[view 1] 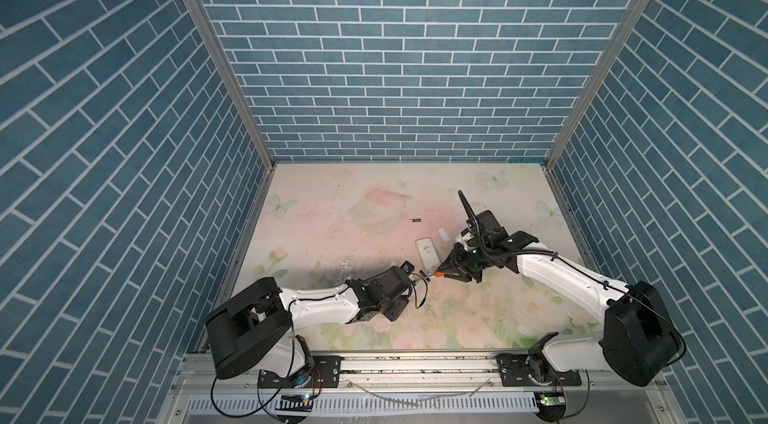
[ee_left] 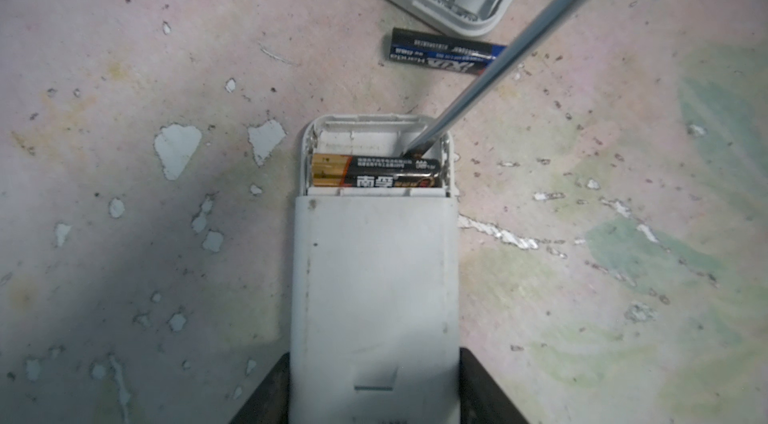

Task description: Unload the batteries from the remote control

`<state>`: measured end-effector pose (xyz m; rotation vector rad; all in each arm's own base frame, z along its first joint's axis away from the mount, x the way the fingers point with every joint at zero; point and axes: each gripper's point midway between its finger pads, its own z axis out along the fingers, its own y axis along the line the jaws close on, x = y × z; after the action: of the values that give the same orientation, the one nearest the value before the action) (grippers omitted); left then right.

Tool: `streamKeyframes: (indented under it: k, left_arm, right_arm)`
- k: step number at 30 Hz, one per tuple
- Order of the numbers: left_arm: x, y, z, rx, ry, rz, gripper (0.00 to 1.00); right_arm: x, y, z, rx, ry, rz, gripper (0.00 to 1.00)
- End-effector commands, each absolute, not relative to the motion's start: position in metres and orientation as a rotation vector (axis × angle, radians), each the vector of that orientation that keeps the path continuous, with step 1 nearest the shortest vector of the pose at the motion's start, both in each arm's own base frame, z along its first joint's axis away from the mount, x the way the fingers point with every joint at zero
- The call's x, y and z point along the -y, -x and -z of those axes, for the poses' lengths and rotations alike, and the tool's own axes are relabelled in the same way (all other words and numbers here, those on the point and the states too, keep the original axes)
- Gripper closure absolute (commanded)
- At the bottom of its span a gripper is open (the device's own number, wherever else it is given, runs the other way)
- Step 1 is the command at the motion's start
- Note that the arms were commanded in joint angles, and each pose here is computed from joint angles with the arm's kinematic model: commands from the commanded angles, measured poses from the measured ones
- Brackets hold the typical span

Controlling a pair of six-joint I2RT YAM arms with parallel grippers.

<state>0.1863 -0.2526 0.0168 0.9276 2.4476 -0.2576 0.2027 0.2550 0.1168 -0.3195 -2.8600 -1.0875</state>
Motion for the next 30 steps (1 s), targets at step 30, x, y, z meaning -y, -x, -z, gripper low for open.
streamKeyframes:
  k: [30]
  left_arm:
    - [0.262,-0.174,-0.005,-2.418,-1.154,0.236,0.42]
  right_arm:
    - [-0.229,-0.231,-0.112,2.724,0.016,1.144,1.00]
